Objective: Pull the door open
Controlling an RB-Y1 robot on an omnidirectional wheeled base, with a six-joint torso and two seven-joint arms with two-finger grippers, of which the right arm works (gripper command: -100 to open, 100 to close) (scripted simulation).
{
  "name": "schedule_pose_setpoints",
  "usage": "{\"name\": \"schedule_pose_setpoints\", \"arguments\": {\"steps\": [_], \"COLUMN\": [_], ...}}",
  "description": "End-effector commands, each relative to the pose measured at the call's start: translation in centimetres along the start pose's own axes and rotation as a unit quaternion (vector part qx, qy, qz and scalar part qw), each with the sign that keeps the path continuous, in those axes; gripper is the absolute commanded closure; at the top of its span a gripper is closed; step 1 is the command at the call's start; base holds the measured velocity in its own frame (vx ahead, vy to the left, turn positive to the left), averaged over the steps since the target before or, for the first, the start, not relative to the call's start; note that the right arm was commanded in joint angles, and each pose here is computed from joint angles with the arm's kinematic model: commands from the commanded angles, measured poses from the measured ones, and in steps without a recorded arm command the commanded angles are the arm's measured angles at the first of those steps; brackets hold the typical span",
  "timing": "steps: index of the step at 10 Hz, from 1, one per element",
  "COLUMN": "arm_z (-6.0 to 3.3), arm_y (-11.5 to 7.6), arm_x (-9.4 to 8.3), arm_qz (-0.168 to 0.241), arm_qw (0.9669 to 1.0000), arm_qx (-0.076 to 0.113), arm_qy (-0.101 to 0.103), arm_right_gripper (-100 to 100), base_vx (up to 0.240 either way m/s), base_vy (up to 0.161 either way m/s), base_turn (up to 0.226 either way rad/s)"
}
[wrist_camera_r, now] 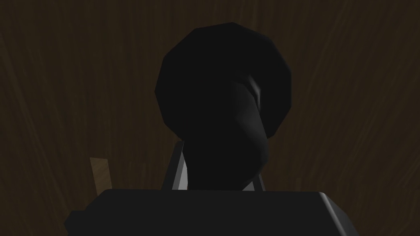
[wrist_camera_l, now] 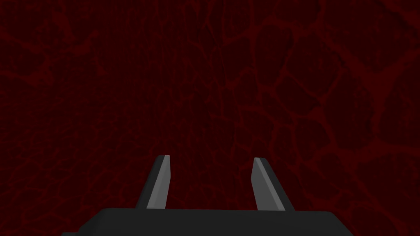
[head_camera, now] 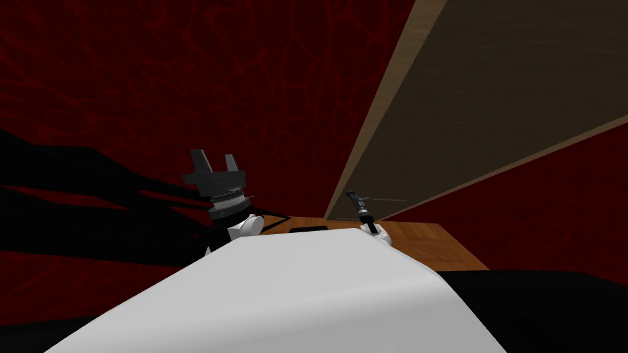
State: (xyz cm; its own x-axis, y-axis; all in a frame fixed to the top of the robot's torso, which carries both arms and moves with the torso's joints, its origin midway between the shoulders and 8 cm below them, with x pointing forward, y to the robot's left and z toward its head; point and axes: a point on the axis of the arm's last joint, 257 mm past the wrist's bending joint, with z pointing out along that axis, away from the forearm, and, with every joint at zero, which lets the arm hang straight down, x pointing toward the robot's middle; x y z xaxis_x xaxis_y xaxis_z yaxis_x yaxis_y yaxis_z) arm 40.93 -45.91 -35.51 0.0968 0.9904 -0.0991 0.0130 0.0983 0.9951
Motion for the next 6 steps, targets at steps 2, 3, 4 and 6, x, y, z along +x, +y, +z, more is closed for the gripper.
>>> {"name": "schedule_pose_setpoints", "arguments": {"steps": [2,3,4,6], "arm_z": [0.04,0.04,0.04,-0.97], "arm_y": [0.1,0.1,0.1,-0.1], "arm_x": [0.0,0.0,0.0,-0.2], "arm_qz": [-0.001,-0.001,-0.001,-0.001], "arm_qw": [1.0,1.0,1.0,1.0], "arm_qx": [-0.001,-0.001,-0.001,-0.001], "arm_qy": [0.001,0.001,0.001,0.009], "arm_right_gripper": [100,100,100,100], "base_vx": [-0.01,0.0,0.0,-0.14], "base_vy": [-0.001,0.0,0.0,-0.068], "base_turn": [0.004,0.0,0.0,0.157]}}
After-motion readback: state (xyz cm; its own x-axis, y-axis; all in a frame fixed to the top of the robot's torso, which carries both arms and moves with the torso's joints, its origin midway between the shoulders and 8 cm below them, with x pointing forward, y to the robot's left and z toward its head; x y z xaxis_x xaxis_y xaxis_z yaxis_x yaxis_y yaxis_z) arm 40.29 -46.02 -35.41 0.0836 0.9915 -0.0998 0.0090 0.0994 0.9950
